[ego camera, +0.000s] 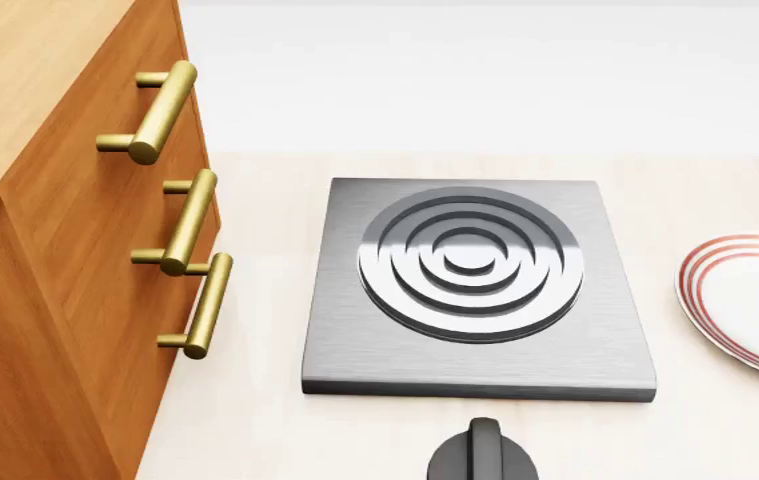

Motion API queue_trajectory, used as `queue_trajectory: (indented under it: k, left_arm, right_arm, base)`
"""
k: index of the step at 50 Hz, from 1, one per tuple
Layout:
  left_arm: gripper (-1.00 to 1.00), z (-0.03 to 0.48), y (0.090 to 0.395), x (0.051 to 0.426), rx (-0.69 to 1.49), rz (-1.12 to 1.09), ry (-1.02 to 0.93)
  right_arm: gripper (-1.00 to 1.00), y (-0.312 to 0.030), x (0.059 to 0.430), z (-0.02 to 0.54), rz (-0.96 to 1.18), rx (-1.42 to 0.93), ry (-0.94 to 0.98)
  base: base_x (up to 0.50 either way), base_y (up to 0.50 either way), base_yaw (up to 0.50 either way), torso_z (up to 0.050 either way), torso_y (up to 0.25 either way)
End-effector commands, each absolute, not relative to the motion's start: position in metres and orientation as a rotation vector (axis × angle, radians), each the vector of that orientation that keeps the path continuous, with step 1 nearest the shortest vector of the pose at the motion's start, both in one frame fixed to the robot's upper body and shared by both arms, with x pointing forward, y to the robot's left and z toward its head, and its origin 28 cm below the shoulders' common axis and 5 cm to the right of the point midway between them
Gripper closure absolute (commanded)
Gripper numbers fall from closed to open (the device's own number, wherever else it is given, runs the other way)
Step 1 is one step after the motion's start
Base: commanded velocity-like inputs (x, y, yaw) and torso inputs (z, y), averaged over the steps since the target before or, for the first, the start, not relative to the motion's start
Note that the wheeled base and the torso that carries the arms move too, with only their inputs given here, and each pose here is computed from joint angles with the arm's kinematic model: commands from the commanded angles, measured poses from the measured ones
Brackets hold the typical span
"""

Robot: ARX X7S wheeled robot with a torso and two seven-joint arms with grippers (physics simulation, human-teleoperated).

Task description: Put the bowl on the stove.

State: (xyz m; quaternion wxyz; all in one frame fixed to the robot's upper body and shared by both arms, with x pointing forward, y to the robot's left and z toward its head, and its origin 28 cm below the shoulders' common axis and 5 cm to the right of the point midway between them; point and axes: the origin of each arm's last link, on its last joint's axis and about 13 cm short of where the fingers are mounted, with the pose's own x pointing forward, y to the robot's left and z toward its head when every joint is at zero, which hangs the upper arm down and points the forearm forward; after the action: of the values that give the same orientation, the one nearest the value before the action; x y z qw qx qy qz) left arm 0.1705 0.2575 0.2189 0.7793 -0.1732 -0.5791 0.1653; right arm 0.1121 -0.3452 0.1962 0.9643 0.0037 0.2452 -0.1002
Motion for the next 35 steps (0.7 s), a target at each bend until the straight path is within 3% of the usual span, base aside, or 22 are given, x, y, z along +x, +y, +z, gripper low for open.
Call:
queue_trajectory:
  k: [1,35]
  left_arm:
    - [-1.00,0.218,0.260,0.171,-0.355,0.386,-1.266]
    - [-1.00,0.216,0.259,0.171,-0.350,0.381,-1.268]
  right_arm:
    - [-1.00,-0.347,0.126,0.183,-0.252,0.023,0.487]
    - [-1.00,-0.345,0.156,0.137,-0.332,0.020,0.568]
  base:
    - [0.00,0.00,0.00,0.000,0.000]
    - [0.00,0.00,0.00,0.000,0.000]
